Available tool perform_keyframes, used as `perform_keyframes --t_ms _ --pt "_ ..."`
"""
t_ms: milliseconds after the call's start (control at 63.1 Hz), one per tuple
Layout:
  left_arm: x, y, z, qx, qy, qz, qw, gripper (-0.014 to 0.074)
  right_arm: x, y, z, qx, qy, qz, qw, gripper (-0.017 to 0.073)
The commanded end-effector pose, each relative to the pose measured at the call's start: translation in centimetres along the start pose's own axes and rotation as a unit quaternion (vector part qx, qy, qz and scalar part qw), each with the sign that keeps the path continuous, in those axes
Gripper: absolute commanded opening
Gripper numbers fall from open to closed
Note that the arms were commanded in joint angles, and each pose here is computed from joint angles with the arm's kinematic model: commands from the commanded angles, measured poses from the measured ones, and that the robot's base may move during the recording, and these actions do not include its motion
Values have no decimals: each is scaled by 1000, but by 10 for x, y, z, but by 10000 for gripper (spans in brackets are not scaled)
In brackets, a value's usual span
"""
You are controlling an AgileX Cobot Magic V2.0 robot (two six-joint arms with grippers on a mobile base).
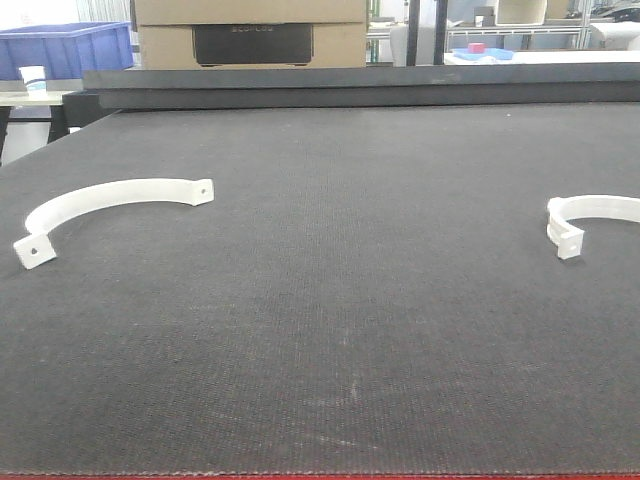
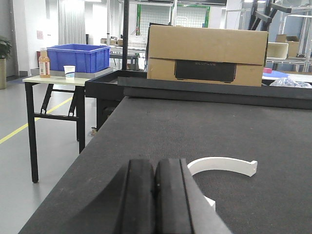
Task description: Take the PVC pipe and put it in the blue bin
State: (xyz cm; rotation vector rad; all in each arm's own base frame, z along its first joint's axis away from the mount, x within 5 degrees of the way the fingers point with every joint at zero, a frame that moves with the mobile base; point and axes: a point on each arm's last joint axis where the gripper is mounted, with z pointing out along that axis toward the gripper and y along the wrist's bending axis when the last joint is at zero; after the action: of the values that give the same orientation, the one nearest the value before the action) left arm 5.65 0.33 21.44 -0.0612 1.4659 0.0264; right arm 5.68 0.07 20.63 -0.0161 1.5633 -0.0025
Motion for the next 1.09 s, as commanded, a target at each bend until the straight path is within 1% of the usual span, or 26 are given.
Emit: perform_keyframes --t_ms 0,823,1077 --pt "-2 0 -1 0 -9 -1 1000 -111 -2 0 0 3 -14 -2 1000 -168" --pt "-2 0 -1 0 -9 -1 1000 -111 -2 0 0 3 -14 -2 1000 -168" --pt "-2 0 -1 0 -9 -1 1000 -111 -4 -1 0 4 -25 -2 1000 -168"
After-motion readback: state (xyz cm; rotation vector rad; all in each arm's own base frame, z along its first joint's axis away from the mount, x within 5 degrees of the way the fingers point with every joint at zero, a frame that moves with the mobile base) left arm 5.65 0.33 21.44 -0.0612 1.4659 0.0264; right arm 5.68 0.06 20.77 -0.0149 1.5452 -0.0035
